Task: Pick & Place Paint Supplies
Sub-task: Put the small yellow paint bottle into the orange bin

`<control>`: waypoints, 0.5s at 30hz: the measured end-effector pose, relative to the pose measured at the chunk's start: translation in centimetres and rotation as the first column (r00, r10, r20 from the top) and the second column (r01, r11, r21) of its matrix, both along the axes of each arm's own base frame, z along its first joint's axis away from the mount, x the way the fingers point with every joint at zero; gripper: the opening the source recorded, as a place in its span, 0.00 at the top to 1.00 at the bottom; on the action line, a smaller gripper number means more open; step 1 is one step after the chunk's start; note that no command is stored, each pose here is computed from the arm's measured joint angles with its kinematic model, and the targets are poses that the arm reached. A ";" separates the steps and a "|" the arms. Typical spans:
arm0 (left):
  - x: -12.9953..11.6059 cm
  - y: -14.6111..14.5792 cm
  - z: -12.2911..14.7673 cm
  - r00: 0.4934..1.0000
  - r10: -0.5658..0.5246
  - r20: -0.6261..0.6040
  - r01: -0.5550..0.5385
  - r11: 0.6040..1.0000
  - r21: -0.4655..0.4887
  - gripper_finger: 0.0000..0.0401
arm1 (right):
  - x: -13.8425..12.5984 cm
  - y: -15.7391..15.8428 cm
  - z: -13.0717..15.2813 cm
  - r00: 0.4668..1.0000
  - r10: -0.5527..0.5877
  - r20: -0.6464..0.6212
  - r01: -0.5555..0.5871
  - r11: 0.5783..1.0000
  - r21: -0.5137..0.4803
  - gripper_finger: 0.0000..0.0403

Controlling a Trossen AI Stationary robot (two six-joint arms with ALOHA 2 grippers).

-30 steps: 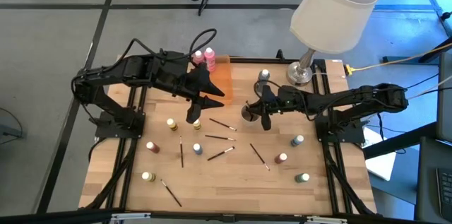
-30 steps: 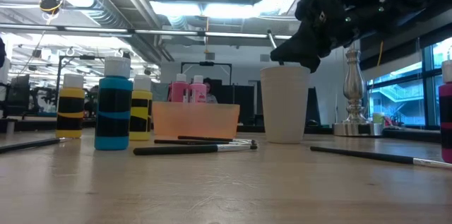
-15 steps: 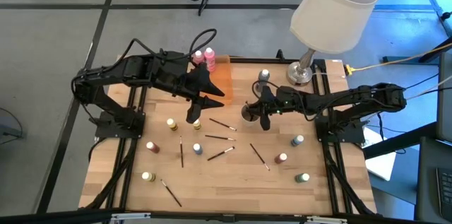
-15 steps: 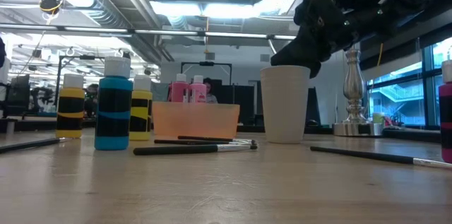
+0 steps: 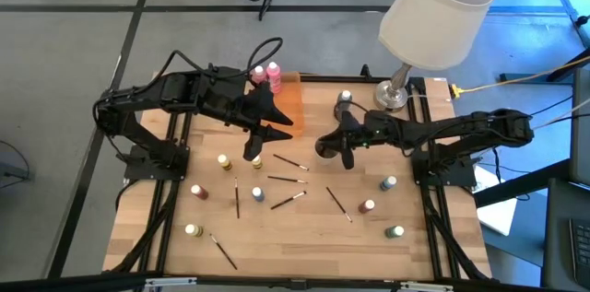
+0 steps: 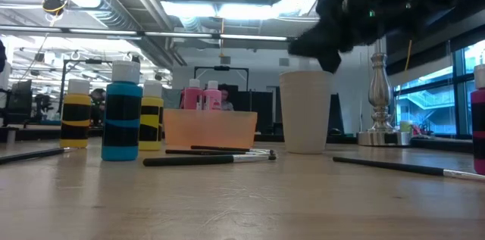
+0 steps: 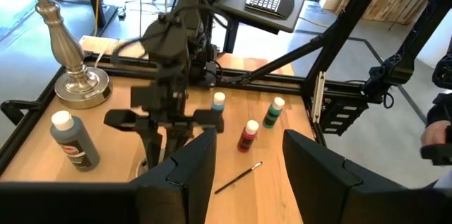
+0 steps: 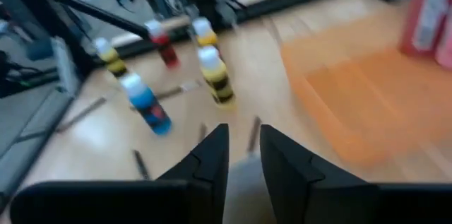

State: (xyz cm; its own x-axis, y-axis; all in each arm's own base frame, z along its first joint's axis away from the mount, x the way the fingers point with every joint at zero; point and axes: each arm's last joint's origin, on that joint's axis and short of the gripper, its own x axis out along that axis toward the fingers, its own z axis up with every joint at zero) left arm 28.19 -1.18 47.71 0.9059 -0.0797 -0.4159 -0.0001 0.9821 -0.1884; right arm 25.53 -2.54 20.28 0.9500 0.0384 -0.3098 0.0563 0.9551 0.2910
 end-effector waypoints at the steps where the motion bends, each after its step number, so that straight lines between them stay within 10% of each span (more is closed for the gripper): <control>1: 0.0 0.0 0.0 1.000 0.003 0.002 -0.003 1.000 -0.007 0.60 | 0.2 0.0 0.7 1.000 0.007 0.027 -0.007 1.000 -0.004 0.79; 15: -0.1 -2.1 0.2 0.999 -0.053 0.004 0.053 0.987 -0.154 0.60 | -1.7 1.3 10.8 0.956 0.163 0.244 -0.148 0.986 -0.077 0.78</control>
